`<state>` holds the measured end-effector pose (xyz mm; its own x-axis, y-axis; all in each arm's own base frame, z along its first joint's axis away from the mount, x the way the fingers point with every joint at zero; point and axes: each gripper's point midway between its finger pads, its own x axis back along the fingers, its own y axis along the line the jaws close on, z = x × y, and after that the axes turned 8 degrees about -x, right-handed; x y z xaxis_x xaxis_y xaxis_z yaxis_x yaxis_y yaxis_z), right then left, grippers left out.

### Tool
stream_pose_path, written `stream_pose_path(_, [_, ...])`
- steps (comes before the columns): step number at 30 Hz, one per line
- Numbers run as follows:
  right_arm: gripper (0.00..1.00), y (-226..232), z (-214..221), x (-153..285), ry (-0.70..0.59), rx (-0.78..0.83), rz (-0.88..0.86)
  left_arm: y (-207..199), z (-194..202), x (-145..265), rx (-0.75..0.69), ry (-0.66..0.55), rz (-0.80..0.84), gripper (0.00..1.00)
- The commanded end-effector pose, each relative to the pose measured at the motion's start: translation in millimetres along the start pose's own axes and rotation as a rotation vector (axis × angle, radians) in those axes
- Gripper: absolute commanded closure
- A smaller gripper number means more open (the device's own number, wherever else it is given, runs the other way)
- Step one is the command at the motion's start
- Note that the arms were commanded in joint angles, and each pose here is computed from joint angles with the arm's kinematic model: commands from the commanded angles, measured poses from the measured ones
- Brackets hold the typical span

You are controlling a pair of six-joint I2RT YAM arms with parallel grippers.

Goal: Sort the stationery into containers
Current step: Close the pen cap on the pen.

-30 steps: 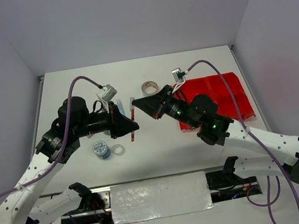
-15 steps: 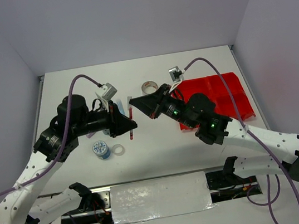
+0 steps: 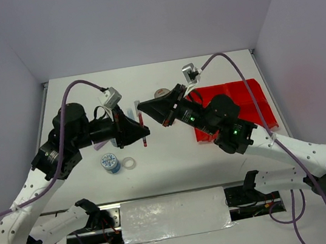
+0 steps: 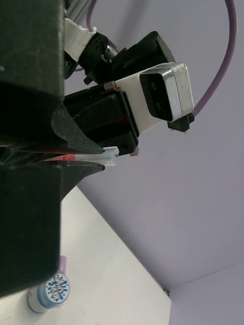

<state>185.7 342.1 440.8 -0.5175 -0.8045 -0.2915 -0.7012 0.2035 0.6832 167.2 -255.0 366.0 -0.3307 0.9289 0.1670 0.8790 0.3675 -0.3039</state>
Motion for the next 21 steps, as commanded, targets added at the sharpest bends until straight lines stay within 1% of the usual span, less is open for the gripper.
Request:
stream_pose_path(1, [0.93,59,24,12,0.151,0.031,-0.238,3,-58,6,-0.14,-0.18,-0.048,1.0])
stream_pose_path(6, [0.87,66,18,16,0.142,0.074,-0.271,4,-60,5,-0.157,-0.17,-0.055,1.0])
stream_pose_path(8, [0.79,67,18,18,0.139,0.078,-0.277,6,-59,3,-0.158,-0.163,-0.058,1.0])
stream_pose_path(11, [0.77,69,16,19,0.132,0.082,-0.285,7,-58,3,-0.158,-0.165,-0.059,1.0])
stream_pose_path(13, [0.73,71,15,20,0.134,0.083,-0.293,8,-57,3,-0.159,-0.162,-0.065,1.0])
stream_pose_path(15, [0.72,73,13,19,0.131,0.087,-0.298,9,-56,3,-0.157,-0.158,-0.069,1.0])
stream_pose_path(21, [0.58,73,13,20,0.129,0.088,-0.3,10,-55,4,-0.157,-0.158,-0.08,1.0])
